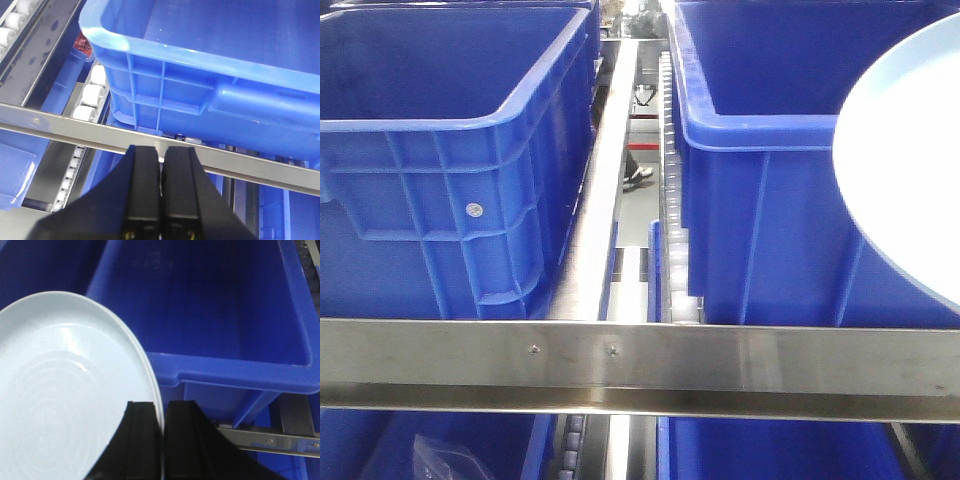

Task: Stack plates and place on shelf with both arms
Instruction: 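Hold the plates in the right gripper as the base stops at the bin shelf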

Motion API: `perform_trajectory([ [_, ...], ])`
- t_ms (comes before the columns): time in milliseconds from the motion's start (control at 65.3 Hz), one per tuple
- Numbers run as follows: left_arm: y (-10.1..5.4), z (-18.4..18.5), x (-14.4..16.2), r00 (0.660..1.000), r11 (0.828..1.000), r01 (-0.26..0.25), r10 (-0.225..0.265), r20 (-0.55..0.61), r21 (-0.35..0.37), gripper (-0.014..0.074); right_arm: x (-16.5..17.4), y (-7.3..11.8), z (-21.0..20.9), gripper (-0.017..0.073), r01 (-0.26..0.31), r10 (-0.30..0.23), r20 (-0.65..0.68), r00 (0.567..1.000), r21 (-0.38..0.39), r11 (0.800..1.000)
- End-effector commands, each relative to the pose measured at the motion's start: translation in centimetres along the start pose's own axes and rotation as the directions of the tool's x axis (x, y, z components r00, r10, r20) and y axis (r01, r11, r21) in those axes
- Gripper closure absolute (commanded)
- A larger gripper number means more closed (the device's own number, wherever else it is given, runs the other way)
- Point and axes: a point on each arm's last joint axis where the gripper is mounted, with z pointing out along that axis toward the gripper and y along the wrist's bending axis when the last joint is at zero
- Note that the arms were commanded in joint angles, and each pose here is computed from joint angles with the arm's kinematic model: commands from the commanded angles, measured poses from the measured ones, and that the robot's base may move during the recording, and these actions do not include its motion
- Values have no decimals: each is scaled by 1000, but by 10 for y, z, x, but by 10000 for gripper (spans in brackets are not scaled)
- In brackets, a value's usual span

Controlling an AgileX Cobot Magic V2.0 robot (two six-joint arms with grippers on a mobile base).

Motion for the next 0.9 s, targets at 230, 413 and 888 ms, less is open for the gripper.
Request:
perform_trajectory([
  [230, -2, -4, -16, 995, 1000, 8, -10, 95, 21, 510, -17, 2, -4, 534, 1, 0, 116, 993, -11, 1000],
  [413, -2, -4, -16, 995, 1000, 8, -10, 95, 21, 510, -17, 2, -4, 534, 1, 0, 116, 993, -11, 1000],
  [888, -2, -4, -16, 995, 1000, 8, -10, 95, 21, 510, -18, 2, -4, 536, 1, 0, 117, 993, -11, 1000],
])
